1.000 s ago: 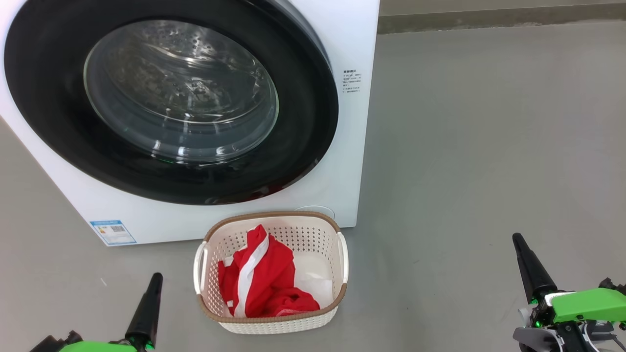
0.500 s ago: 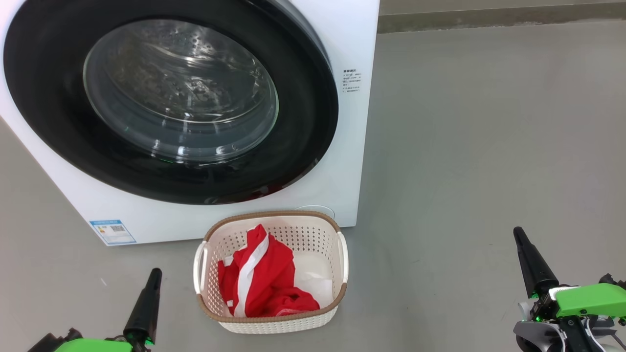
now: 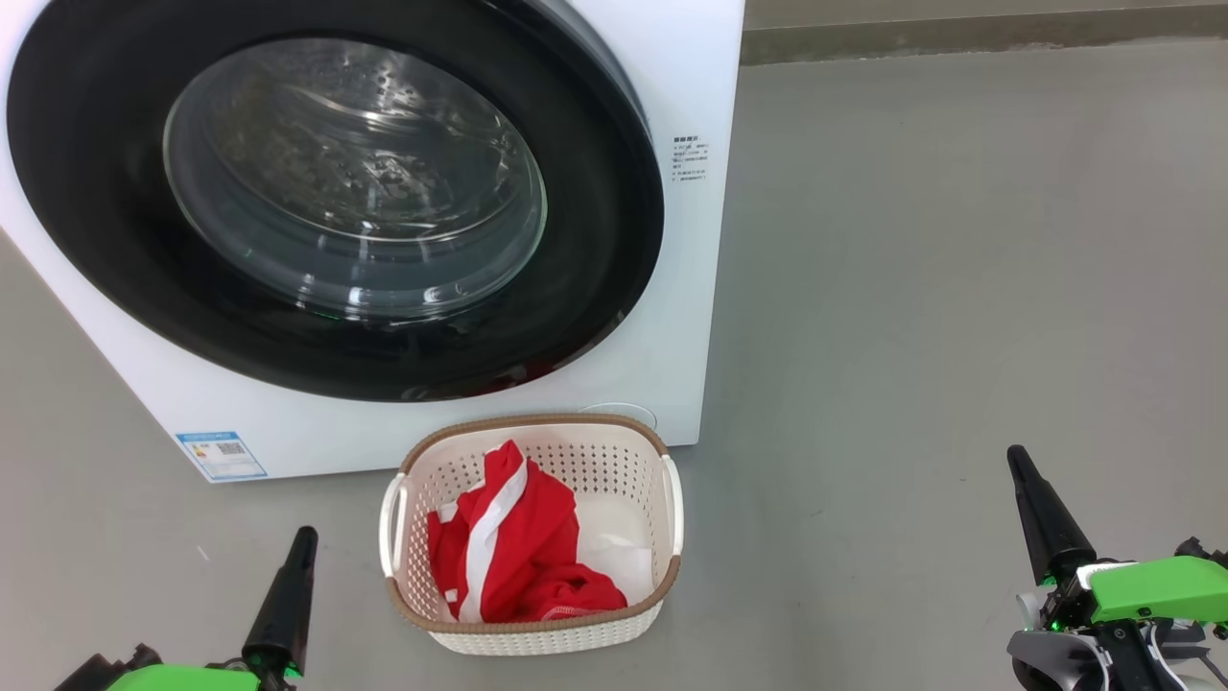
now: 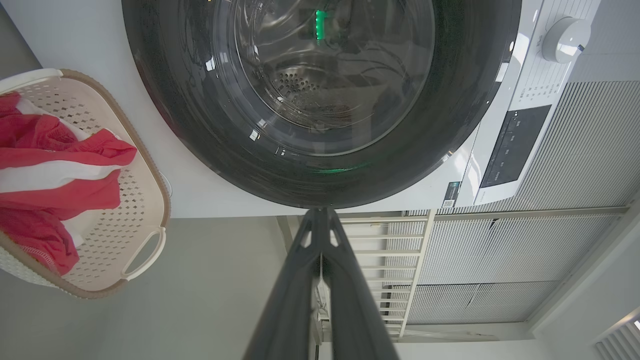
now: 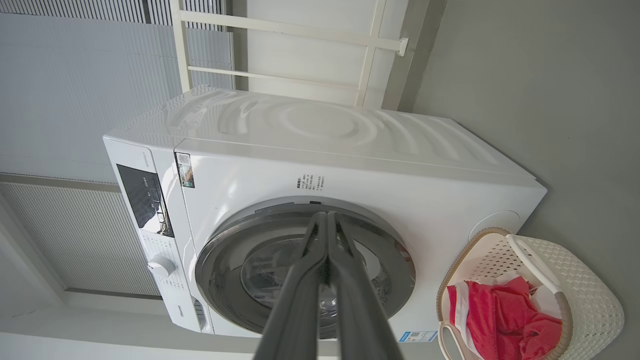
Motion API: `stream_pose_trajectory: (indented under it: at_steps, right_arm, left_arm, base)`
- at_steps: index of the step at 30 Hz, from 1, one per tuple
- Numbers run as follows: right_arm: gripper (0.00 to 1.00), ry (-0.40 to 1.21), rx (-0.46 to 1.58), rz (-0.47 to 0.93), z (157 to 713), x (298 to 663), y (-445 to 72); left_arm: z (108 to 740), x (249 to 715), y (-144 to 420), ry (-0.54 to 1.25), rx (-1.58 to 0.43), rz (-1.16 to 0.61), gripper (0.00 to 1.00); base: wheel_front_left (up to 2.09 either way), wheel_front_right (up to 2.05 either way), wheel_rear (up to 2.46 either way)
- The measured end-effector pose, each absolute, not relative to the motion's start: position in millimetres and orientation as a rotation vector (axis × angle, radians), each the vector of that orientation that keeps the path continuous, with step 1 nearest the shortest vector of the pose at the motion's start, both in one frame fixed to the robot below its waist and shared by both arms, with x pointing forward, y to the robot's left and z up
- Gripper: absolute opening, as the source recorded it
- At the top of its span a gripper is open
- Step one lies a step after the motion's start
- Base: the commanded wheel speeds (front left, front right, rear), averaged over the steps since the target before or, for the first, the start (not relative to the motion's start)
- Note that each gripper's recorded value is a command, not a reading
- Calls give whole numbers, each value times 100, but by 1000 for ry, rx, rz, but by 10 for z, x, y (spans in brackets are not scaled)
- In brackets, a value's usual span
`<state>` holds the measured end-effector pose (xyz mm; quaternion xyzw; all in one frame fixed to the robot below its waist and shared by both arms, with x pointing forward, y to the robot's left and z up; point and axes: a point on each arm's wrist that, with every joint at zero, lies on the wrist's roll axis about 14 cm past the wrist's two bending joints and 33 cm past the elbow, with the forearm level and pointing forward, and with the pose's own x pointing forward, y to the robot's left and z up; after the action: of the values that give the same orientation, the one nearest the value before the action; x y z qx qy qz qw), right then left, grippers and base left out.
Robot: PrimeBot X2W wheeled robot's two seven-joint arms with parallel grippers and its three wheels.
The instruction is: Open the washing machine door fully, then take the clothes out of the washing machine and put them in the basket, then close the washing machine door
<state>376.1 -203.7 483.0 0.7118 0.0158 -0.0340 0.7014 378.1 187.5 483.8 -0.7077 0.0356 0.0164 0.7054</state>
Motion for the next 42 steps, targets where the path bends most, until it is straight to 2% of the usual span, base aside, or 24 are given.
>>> stream_pose_trajectory:
  at_steps: [42]
  right_arm:
    - [0, 35, 1585, -76, 4830, 3761, -2037]
  left_arm:
    - [4837, 3782, 1875, 79, -1573, 37, 0]
  base:
    - [0, 0, 0]
